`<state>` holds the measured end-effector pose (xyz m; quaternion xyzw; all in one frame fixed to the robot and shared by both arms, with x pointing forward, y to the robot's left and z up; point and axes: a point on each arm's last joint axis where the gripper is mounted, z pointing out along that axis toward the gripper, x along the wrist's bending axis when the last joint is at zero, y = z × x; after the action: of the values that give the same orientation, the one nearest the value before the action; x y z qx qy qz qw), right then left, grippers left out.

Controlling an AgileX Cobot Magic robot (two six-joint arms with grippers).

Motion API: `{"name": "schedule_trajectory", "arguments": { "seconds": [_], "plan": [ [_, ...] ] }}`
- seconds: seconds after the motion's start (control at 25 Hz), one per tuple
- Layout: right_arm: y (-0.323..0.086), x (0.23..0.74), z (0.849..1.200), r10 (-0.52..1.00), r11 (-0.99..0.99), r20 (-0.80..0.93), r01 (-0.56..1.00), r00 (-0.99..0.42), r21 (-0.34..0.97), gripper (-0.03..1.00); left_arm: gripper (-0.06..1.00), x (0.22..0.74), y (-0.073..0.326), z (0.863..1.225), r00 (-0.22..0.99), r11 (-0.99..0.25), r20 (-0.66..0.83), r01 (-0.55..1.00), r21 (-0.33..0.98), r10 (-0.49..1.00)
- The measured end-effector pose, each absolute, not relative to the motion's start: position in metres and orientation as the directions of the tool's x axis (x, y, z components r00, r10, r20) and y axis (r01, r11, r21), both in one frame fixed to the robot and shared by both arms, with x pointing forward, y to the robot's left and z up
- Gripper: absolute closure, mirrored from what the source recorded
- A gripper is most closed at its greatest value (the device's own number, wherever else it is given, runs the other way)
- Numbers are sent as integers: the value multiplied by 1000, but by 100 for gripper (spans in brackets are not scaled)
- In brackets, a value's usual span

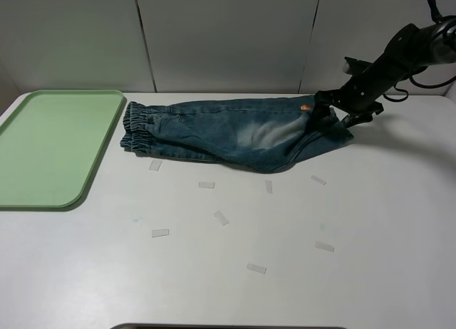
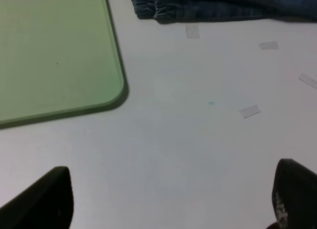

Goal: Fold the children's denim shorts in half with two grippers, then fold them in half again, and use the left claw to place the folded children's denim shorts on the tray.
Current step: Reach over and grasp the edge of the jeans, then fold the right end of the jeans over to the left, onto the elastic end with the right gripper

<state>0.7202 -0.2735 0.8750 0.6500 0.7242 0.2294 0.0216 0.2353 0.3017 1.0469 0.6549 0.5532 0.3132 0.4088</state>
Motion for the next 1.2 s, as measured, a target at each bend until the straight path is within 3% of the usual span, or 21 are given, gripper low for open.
{"name": "schedule_trajectory", "arguments": {
  "seconds": [0.2,0.36,0.76,1.2],
  "plan": [
    [-265,719,870,942,40,301,940,-149,338,75,15,235,302,1047,192,-54,-42,468,882,981],
    [-263,718,870,941,31,309,944,-139,329,90,15,235,302,1047,192,-54,-42,468,882,981],
    [-275,709,886,973,150,133,954,-189,260,92,15,235,302,1047,192,-54,-42,468,882,981],
    [-340,683,933,956,267,-135,962,-259,51,92,15,235,302,1047,192,-54,-42,468,882,981]
  ]
}}
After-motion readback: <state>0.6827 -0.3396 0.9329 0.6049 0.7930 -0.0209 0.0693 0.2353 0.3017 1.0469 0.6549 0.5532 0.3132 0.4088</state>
